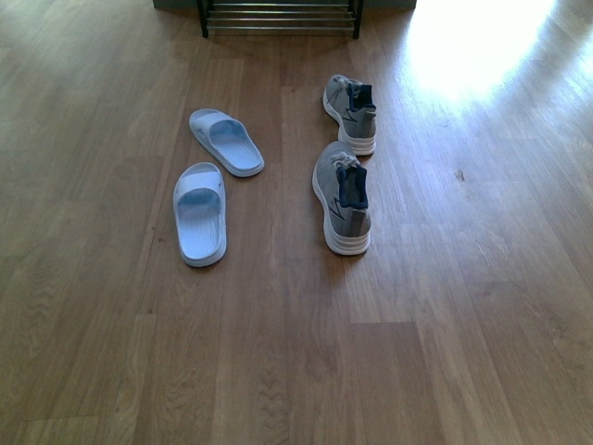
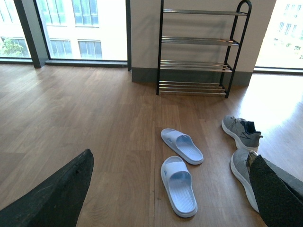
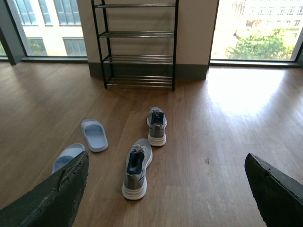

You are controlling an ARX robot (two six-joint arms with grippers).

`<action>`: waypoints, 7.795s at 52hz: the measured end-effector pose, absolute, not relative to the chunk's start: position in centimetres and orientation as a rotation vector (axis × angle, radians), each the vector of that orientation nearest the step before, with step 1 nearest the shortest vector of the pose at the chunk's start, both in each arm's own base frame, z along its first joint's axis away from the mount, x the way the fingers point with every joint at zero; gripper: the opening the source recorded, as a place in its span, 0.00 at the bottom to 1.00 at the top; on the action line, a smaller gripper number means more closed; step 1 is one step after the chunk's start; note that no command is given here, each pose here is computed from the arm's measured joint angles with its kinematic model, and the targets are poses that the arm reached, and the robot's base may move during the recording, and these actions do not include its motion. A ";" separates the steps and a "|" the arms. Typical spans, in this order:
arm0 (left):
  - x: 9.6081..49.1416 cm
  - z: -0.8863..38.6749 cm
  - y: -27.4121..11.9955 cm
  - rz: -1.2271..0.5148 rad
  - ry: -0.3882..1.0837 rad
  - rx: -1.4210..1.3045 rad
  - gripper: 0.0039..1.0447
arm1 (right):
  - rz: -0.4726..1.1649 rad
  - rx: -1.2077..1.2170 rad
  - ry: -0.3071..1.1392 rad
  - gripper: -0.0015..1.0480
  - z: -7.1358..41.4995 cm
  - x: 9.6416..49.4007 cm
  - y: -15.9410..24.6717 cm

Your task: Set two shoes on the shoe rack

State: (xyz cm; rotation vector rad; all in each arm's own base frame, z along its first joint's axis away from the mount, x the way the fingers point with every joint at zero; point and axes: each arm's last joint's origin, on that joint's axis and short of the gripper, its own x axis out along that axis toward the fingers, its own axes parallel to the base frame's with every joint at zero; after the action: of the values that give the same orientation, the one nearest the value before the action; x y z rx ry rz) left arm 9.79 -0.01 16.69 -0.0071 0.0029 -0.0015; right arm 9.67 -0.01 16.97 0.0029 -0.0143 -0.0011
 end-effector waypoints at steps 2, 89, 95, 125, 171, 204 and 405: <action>9.8 16.7 0.0 -0.002 0.003 -0.007 0.91 | -0.002 0.003 -0.014 0.91 17.0 9.7 0.0; 9.8 16.7 0.0 -0.002 0.003 -0.007 0.91 | -0.001 0.003 -0.014 0.91 17.0 9.7 0.0; 9.8 16.7 0.0 -0.002 0.003 -0.007 0.91 | -0.001 0.003 -0.014 0.91 17.0 9.7 0.0; 9.8 16.7 0.0 -0.002 0.003 -0.007 0.91 | -0.001 0.003 -0.014 0.91 17.0 9.7 0.0; 9.8 16.7 0.0 -0.002 0.003 -0.007 0.91 | -0.001 0.003 -0.014 0.91 17.0 9.7 0.0; 9.8 16.7 0.0 -0.002 0.003 -0.007 0.91 | -0.001 0.002 -0.014 0.91 17.0 9.7 0.0; 9.8 16.7 0.0 -0.002 0.003 -0.007 0.91 | 0.252 0.142 1.134 0.01 -8.5 35.7 2.3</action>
State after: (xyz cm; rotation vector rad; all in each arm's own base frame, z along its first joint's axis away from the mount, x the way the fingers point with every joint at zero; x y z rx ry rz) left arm 9.79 -0.01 16.69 -0.0071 0.0029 -0.0015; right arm 35.69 2.34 -8.46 0.1416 1.1341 0.2525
